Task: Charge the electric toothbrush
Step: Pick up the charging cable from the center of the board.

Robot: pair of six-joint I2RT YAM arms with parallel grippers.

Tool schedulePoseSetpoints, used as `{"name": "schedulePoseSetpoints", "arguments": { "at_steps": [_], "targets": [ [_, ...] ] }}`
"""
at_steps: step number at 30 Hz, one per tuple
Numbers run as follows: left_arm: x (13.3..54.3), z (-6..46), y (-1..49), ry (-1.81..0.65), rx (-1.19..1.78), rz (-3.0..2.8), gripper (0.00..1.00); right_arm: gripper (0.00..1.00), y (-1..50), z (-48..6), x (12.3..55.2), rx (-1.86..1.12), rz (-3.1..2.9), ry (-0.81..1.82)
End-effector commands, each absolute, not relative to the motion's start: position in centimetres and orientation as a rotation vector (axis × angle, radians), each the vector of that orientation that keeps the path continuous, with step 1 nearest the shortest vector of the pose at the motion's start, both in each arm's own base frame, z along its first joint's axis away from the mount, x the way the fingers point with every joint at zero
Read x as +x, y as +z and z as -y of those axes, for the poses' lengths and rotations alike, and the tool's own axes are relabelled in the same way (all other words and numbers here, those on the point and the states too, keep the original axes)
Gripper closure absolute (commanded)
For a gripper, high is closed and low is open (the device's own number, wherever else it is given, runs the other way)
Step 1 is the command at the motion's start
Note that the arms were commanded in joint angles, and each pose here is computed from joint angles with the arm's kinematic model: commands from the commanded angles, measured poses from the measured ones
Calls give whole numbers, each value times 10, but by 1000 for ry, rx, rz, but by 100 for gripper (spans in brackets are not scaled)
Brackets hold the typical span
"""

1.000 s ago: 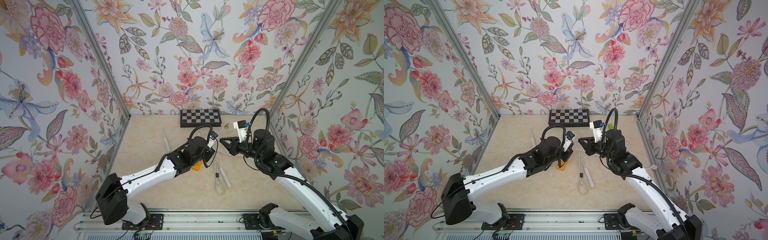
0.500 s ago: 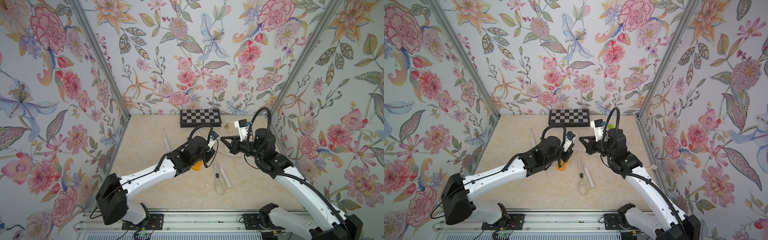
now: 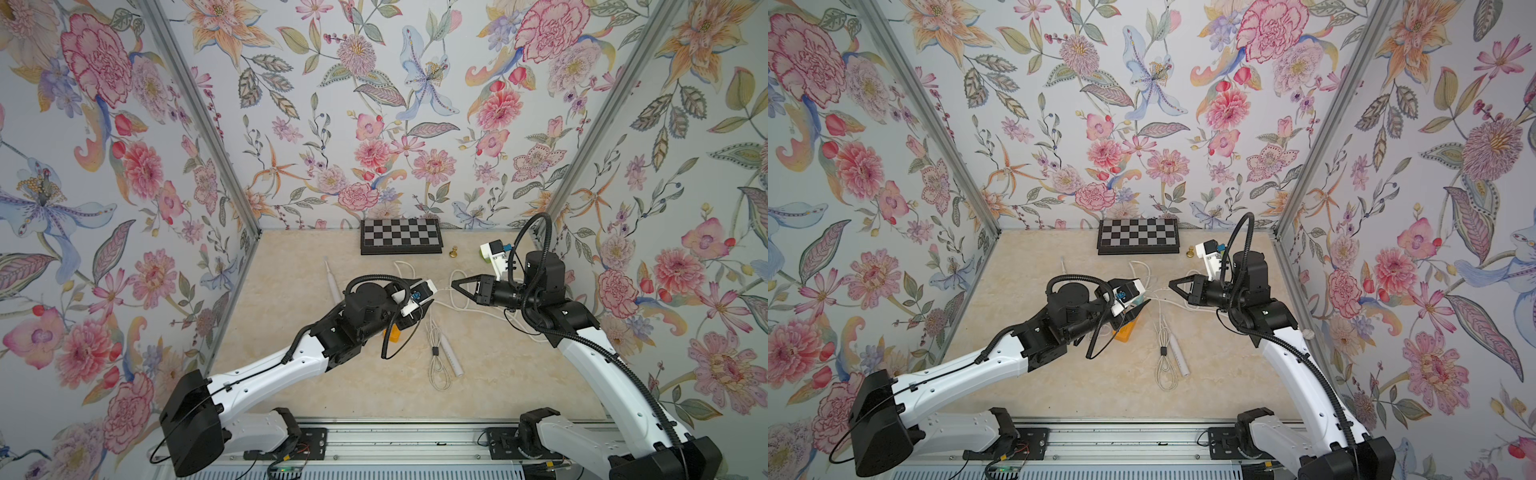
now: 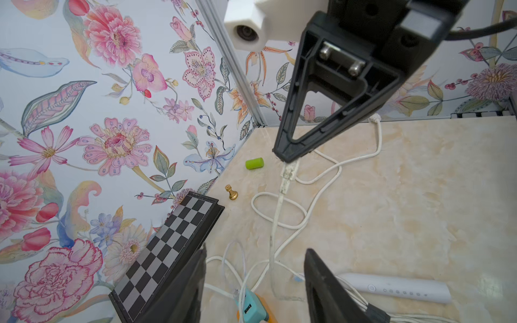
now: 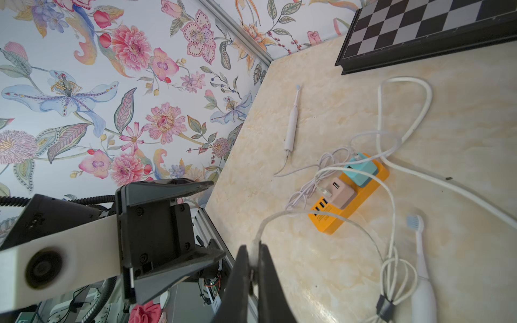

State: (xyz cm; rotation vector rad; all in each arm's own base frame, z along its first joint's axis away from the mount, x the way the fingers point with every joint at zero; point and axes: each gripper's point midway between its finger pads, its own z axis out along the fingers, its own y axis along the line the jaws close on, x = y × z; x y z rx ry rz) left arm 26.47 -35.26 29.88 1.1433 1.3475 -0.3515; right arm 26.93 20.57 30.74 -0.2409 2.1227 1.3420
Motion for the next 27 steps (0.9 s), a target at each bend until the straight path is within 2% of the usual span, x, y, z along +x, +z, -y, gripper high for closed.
{"name": "schedulePoseSetpoints", "arguments": {
  "at_steps": [1, 15, 27],
  "targets": [
    [261, 370, 309, -367, 1244, -1229, 47, 100, 318, -210, 257, -243, -2155, 1441],
    [265, 393, 308, -421, 1284, -1206, 75, 100, 319, -211, 257, -253, -2170, 1446],
    [269, 399, 304, -425, 1310, -1225, 89, 100, 317, -210, 258, -244, -2179, 1437]
  ]
}}
